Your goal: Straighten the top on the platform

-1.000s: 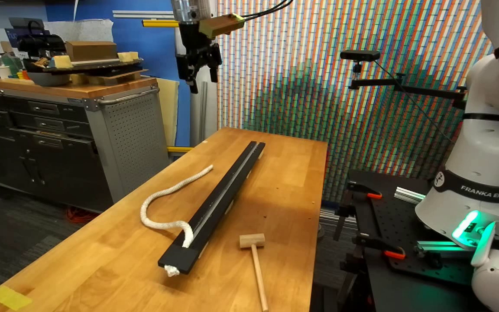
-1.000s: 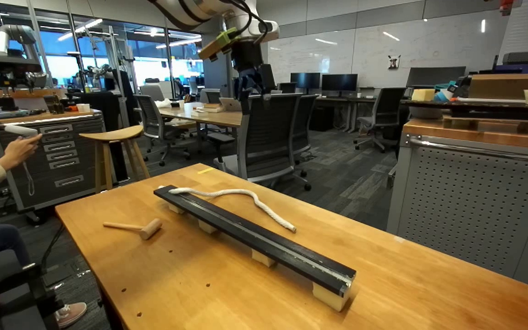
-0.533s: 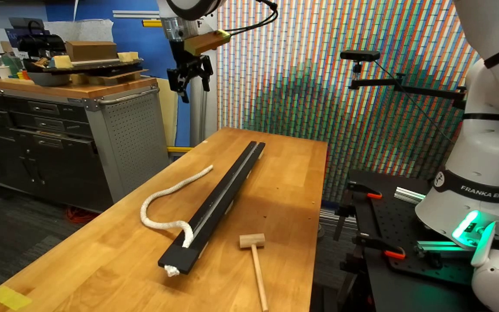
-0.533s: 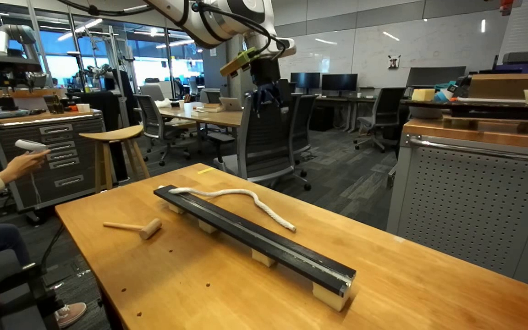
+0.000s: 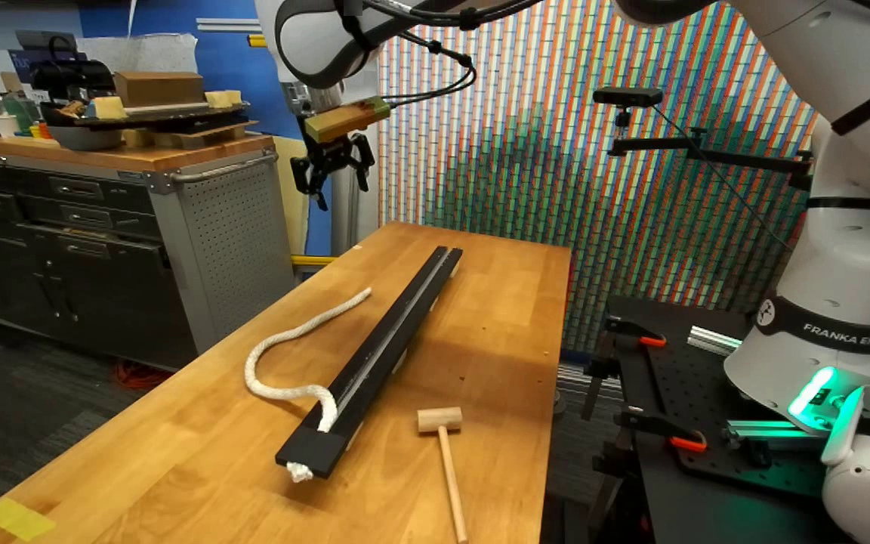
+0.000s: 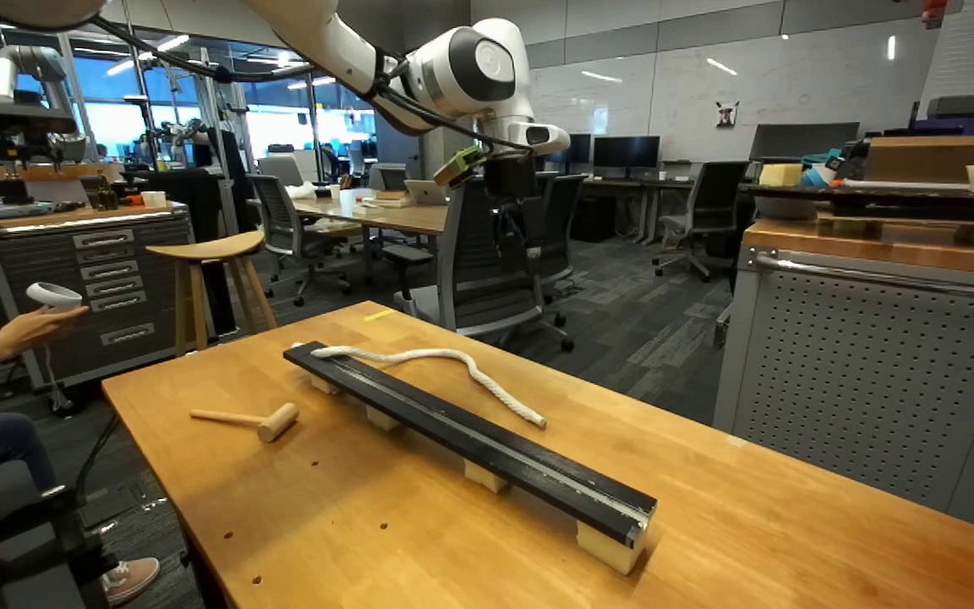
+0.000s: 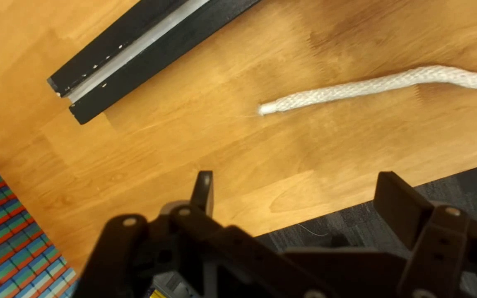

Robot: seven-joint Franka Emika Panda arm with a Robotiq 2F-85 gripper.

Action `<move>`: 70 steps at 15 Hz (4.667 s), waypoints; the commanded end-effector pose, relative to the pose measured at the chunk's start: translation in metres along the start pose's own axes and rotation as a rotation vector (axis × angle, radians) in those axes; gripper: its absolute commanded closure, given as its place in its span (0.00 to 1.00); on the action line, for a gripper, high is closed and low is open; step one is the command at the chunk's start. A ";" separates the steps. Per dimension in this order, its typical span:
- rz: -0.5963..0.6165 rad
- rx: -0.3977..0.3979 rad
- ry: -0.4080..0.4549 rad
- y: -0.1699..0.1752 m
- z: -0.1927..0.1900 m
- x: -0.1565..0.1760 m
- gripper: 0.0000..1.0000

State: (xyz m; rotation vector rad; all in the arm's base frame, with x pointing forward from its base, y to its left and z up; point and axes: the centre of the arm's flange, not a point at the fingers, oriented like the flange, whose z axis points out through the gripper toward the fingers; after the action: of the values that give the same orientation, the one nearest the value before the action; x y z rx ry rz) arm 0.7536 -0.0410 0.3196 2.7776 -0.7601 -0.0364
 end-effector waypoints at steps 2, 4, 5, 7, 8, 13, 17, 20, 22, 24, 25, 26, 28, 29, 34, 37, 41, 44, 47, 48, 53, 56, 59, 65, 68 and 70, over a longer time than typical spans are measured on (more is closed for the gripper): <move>0.107 0.017 -0.065 -0.016 0.018 0.019 0.00; 0.117 0.031 -0.104 -0.018 0.032 0.017 0.00; 0.121 0.032 -0.116 -0.018 0.038 0.015 0.00; 0.124 0.039 -0.134 -0.019 0.047 0.011 0.00; 0.107 0.041 -0.127 -0.019 0.045 0.007 0.00; 0.087 0.031 -0.108 -0.017 0.047 -0.003 0.00; 0.162 0.048 -0.136 -0.015 0.053 0.001 0.00; 0.269 0.079 -0.159 -0.013 0.074 0.003 0.00; 0.328 0.071 -0.161 -0.013 0.089 0.003 0.00; 0.407 0.063 -0.133 -0.013 0.106 0.005 0.00; 0.448 0.060 -0.130 -0.014 0.115 0.005 0.00; 0.490 0.054 -0.127 -0.015 0.125 0.004 0.00; 0.589 0.052 -0.109 -0.017 0.142 0.005 0.00; 0.621 0.053 -0.114 -0.018 0.150 0.006 0.00; 0.726 0.024 -0.137 -0.021 0.171 0.003 0.00; 0.737 0.038 -0.136 -0.024 0.178 0.005 0.00; 0.759 0.054 -0.143 -0.026 0.191 0.011 0.00; 0.770 0.066 -0.148 -0.028 0.200 0.016 0.00; 0.781 0.092 -0.151 -0.028 0.207 0.024 0.00; 0.785 0.102 -0.148 -0.028 0.207 0.028 0.00; 0.803 0.112 -0.154 -0.023 0.209 0.037 0.00; 0.796 0.103 -0.160 -0.024 0.213 0.036 0.06; 0.780 0.085 -0.173 -0.029 0.223 0.034 0.30; 0.782 0.084 -0.170 -0.031 0.221 0.035 0.66; 0.788 0.081 -0.166 -0.029 0.220 0.034 0.88; 0.795 0.080 -0.166 -0.027 0.220 0.033 1.00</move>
State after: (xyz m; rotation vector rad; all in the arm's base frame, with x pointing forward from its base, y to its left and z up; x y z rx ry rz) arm 0.7614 -0.0835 0.1051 2.3722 -1.8460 -0.0727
